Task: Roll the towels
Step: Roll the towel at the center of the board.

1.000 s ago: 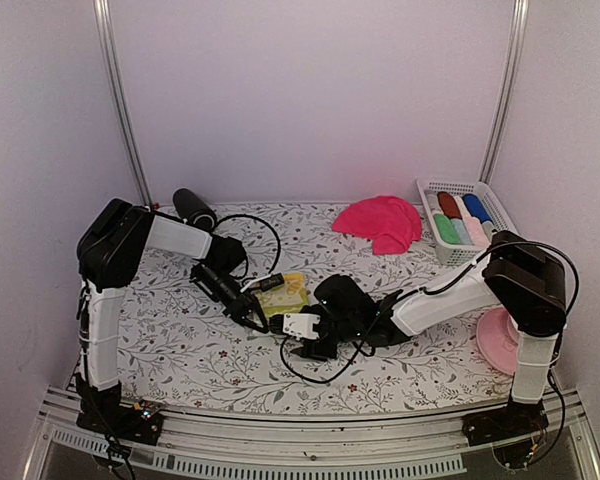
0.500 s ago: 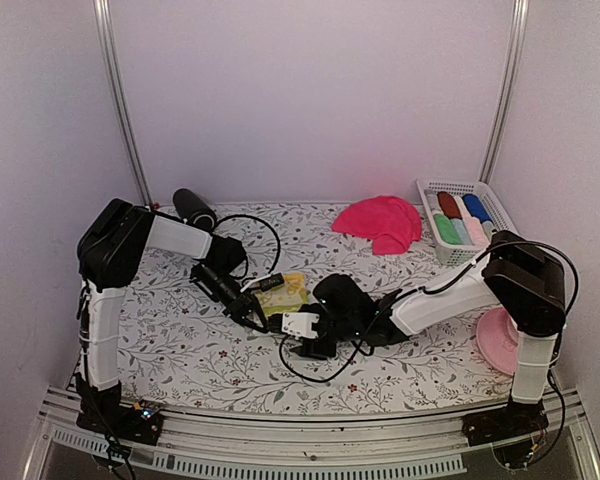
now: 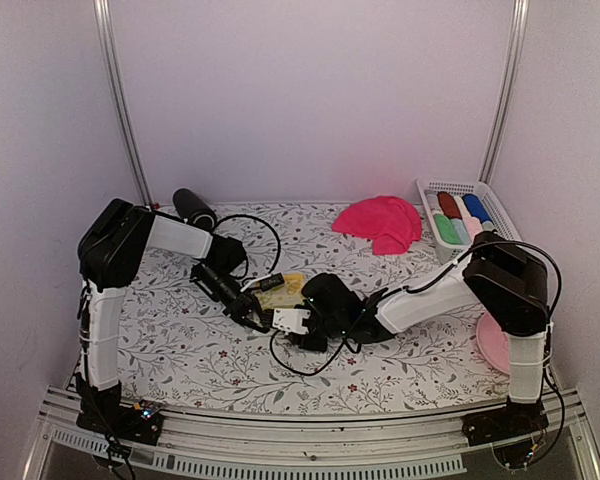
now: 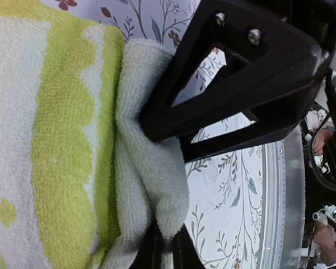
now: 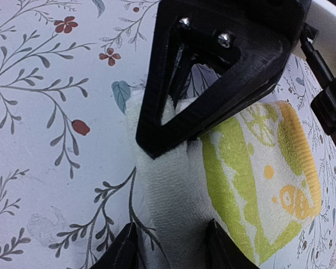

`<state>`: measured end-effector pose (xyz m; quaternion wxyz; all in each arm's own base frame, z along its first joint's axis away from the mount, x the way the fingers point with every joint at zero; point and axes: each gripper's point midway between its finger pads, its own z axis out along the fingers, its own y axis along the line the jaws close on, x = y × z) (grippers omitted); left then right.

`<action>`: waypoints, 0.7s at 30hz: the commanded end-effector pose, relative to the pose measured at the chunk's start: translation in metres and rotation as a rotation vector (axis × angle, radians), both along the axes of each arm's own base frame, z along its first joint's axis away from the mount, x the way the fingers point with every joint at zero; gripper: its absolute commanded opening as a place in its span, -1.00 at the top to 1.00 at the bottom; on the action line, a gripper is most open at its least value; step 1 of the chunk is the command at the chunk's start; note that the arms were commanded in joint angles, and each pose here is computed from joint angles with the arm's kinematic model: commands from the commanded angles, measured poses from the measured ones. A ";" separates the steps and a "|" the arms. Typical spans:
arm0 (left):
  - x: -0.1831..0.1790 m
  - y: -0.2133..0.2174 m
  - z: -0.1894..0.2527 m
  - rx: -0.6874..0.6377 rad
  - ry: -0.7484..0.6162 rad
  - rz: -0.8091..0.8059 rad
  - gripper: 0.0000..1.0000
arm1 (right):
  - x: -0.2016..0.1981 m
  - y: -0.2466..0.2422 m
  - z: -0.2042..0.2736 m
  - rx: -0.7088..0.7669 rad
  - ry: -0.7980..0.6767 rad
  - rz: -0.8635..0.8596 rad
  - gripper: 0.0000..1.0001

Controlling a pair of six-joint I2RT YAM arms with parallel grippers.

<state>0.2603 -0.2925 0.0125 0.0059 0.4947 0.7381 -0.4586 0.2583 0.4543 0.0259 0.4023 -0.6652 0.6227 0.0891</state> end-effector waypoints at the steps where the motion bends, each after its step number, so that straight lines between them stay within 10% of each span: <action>1: 0.010 0.018 -0.028 0.112 -0.055 -0.013 0.79 | -0.003 -0.015 -0.036 -0.116 0.051 -0.019 0.35; 10: 0.026 0.018 0.023 0.063 -0.206 -0.007 -0.07 | -0.006 -0.019 -0.042 -0.118 0.140 -0.038 0.71; 21: 0.041 0.028 0.073 -0.017 -0.606 0.119 -0.50 | -0.017 -0.017 -0.038 -0.059 0.427 -0.062 0.77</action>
